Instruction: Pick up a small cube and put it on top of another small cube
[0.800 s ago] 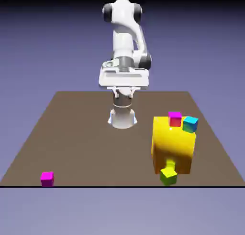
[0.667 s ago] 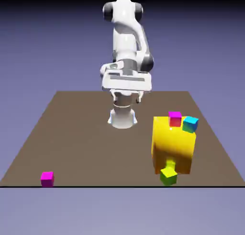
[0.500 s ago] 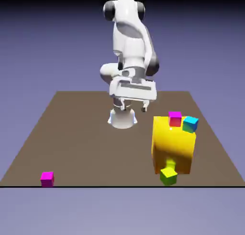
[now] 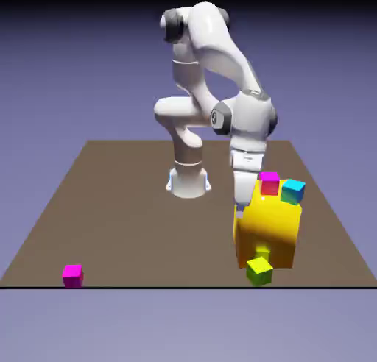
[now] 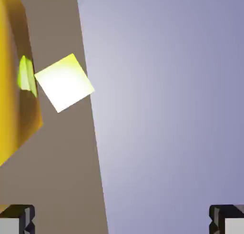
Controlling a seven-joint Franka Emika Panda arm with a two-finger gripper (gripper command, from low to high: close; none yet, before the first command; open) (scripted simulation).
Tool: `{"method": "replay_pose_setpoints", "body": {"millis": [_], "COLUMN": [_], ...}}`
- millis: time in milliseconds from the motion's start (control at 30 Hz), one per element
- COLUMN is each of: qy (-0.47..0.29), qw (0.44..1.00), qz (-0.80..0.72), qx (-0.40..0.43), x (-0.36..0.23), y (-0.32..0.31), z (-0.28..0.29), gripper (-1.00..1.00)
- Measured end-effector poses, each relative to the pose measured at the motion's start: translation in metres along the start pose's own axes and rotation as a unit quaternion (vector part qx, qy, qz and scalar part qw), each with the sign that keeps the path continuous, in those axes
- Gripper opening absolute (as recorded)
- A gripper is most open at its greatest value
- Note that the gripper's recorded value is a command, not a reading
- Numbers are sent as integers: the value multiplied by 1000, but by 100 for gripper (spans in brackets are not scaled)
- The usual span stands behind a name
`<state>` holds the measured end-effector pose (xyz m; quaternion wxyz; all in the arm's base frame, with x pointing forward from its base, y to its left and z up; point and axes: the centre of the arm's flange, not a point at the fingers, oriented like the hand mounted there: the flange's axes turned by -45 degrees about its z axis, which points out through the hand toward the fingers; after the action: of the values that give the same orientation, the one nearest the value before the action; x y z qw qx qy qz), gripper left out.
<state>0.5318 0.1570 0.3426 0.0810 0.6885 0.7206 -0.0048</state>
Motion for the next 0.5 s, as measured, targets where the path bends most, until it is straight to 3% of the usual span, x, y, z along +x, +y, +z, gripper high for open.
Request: {"method": "replay_pose_setpoints", "body": {"millis": [233,500], "qy": [-7,22], "qw": [976,897], "qz": [-204,-412], "qx": [81,162], "x": [41,81], "y": [19,34], "z": [36,73], "gripper": [0,0]}}
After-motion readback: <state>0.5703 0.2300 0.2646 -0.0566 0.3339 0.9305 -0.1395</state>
